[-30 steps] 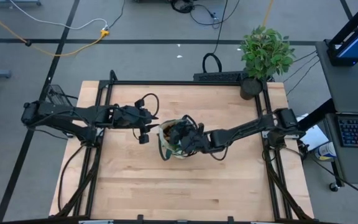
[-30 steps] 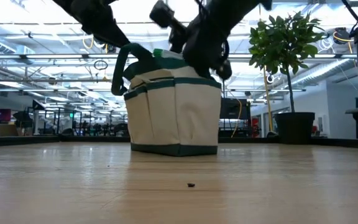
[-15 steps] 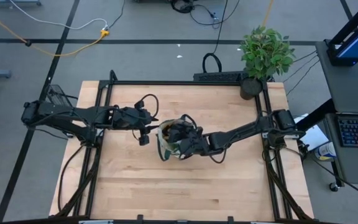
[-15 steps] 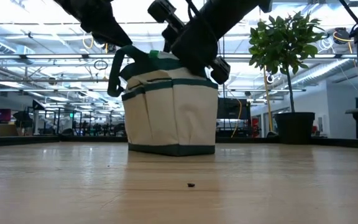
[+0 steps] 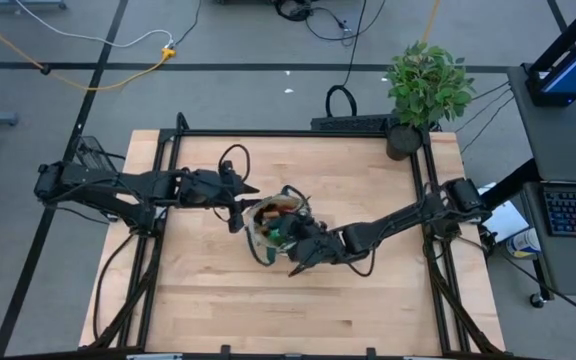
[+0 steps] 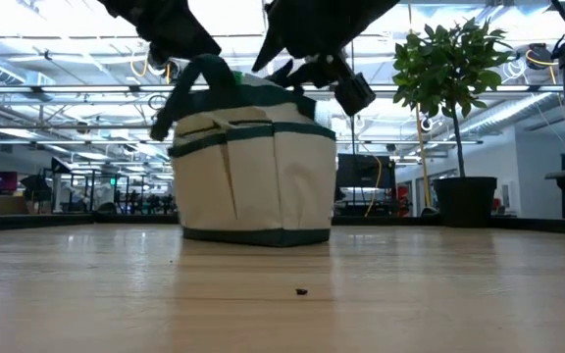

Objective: Pick & Place Garden tools in Gardening bag
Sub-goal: Put the green shear scissors into the white gardening bag

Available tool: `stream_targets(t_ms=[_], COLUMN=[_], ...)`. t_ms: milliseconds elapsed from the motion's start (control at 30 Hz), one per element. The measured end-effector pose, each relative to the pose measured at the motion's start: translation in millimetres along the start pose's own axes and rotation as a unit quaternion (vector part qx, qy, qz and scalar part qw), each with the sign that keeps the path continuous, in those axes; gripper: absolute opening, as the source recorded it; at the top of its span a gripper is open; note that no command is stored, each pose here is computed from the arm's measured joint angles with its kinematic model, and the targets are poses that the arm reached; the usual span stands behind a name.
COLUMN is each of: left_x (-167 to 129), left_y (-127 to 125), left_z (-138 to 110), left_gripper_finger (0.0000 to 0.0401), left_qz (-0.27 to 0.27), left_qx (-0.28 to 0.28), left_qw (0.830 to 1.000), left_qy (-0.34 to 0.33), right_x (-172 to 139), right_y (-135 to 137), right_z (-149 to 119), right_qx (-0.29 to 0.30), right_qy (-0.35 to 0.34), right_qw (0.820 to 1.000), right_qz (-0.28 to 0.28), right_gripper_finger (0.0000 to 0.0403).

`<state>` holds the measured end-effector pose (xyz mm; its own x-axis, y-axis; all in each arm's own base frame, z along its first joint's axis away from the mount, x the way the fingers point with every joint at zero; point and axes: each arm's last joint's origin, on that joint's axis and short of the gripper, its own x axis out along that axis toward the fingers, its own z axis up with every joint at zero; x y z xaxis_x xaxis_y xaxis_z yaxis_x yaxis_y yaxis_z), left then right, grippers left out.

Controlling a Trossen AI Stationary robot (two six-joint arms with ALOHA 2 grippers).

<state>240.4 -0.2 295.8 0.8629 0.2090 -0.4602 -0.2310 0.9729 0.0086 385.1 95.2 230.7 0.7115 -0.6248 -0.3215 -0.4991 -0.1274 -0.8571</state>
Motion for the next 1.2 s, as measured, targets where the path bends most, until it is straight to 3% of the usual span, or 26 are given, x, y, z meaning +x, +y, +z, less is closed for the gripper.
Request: stream_targets(t_ms=[133,333,433,600,800,1100,1200], left_x=[0,6,21,50,65,71,58], left_y=[-1,-7,-13,-19,-22,-22,-23], left_z=[5,11,8,-6,-14,-22,-13], left_gripper_finger=[0.0129,0.0129,0.0129,0.0129,0.0129,0.0129,0.0129], left_qz=[-0.010,-0.082,-0.102,-0.100,-0.091,-0.089,-0.098], left_qx=[-0.016,-0.039,-0.046,-0.062,-0.059,-0.055,-0.060], left_qw=[1.000,0.995,0.993,0.993,0.994,0.993,0.993], left_qy=[-0.024,-0.049,-0.039,0.005,0.024,0.049,0.022], right_x=[8,18,18,19,19,19,18], right_y=[5,0,-3,-1,4,6,7], right_z=[-7,-14,-15,-13,-13,-15,-14], right_qx=[-0.019,0.043,0.041,0.051,0.051,0.102,0.107], right_qy=[0.000,0.012,0.010,-0.016,-0.023,-0.018,-0.019], right_qw=[1.000,0.999,0.999,0.999,0.998,0.994,0.993], right_qz=[0.023,0.009,0.000,0.008,0.024,0.040,0.043], right_gripper_finger=[0.0133,0.0132,0.0132,0.0132,0.0132,0.0132,0.0132])
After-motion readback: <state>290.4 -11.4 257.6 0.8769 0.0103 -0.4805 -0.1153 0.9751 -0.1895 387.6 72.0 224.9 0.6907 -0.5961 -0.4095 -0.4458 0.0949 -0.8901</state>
